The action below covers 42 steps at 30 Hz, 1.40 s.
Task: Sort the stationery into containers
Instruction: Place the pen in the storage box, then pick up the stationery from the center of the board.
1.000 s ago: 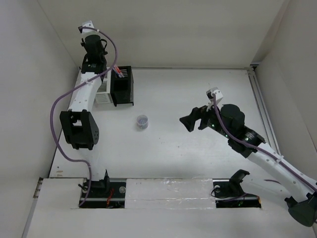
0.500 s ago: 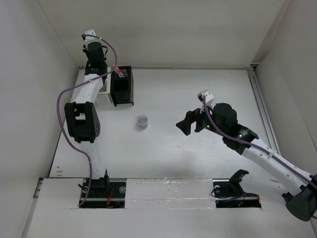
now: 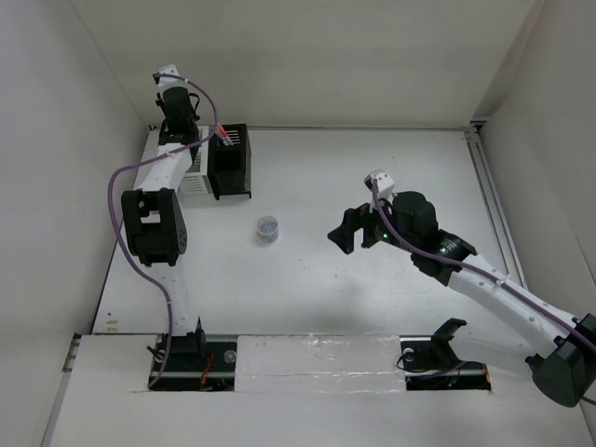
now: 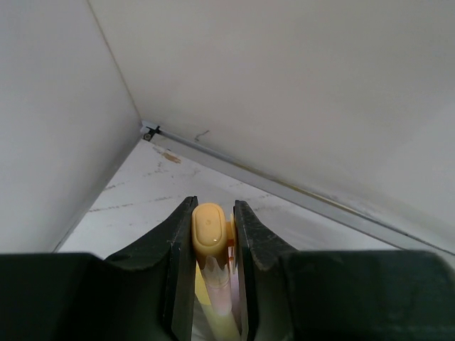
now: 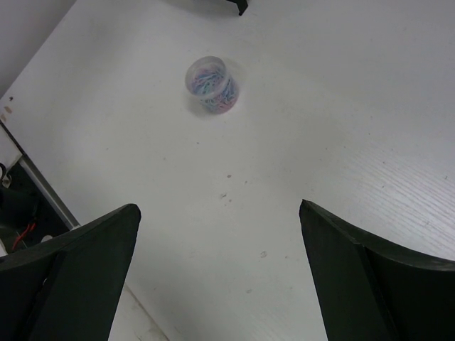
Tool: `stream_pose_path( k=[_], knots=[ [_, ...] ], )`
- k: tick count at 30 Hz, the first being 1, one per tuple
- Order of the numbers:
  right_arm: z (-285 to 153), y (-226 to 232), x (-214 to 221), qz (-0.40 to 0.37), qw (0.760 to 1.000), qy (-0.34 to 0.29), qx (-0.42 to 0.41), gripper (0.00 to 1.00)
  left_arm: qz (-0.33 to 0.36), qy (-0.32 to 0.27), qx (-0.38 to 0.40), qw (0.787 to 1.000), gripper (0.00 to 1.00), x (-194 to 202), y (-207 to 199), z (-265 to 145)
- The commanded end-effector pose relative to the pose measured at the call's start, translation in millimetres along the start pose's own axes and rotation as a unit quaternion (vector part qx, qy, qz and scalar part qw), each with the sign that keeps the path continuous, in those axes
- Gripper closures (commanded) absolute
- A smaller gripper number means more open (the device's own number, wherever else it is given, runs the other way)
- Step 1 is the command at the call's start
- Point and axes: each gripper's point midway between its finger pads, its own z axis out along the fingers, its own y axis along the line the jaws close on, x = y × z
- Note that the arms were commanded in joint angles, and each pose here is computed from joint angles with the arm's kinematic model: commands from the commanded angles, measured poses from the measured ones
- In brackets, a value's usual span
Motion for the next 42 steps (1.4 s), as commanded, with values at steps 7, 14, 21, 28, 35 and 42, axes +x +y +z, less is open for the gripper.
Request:
stream_pose_path(
  k=[7, 14, 21, 28, 35, 42],
  knots=[
    [-6, 18, -29, -0.013, 0.998, -0.044, -0.032, 0.00, -0.021, -0.018, 0.041, 0.999, 0.89, -11, -16, -10],
    [-12, 21, -32, -0.015, 0.998, -0.052, -0.039, 0.00, -0.021, -0.018, 0.050, 0.998, 0.31, -10, -22, -15],
    [-15, 23, -34, -0.012, 0.998, -0.056, -0.041, 0.00, -0.031, -0.063, 0.048, 0.996, 0.00, -55, -24, -44],
    [-11, 10, -42, -0.007, 0.998, -0.058, 0.002, 0.00, -0.031, -0.107, 0.070, 0.991, 0.00, -156, -53, -113],
    [-33, -12, -56, 0.013, 0.994, -0.070, 0.084, 0.00, -0.038, -0.111, 0.147, 0.982, 0.00, -224, -93, -204],
    [-95, -55, -81, 0.067, 0.959, -0.098, 0.258, 0.00, -0.119, 0.087, 0.238, 0.960, 0.00, -124, -107, -254]
  ],
)
